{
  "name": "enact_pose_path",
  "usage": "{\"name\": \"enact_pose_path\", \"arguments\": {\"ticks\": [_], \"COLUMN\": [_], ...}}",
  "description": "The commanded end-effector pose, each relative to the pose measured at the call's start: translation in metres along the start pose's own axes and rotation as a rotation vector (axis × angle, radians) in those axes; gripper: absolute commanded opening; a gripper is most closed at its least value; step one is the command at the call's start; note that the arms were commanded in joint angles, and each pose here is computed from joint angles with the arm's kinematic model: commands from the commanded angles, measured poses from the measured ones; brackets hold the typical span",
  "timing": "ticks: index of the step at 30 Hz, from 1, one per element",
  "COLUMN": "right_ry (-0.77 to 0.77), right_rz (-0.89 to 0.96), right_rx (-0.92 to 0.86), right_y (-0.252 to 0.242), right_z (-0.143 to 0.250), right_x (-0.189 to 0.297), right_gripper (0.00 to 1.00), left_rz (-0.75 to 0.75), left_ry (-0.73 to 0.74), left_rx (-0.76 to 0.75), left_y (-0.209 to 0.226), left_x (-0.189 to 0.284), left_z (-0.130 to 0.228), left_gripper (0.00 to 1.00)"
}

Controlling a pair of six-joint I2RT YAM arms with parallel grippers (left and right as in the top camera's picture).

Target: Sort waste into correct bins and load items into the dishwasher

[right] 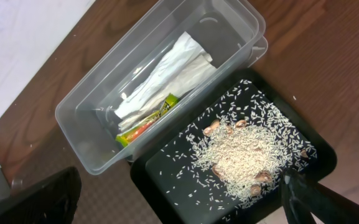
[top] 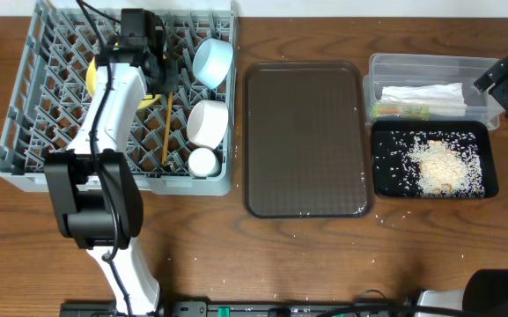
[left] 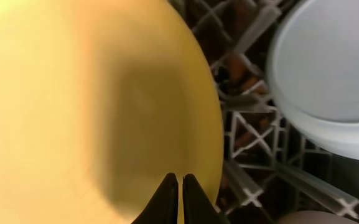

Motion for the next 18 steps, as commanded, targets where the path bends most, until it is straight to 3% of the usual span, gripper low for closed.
{"name": "enact_pose_path", "arguments": {"ticks": [1, 18], "right_ry": [-0.001, -0.001], "right_rz": [0.003, 0.003], "right_rx": [-0.015, -0.015], "right_y": [-0.001, -0.001], "right_z": [0.000, 0.000], "right_x": [0.000, 0.000], "right_gripper": [0.99, 0.99], "left_rz": [0.010, -0.231], "left_ry": [0.056, 0.071], "left_rx": [-0.020, -0.044], "left_y": [-0.014, 0.009], "left_x": [-0.018, -0.034], "left_z": [0.014, 0.024], "left_gripper": [0.07, 0.07]}}
Point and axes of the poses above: each gripper's point midway between its finger pads, its own x axis back along the fingers, its own y axis along the line the jaws close on, z = x × y, the point moved 4 cm from there along x, back along the fingers, and after that the axes turned 9 degrees about x, right-handed, at the moved point
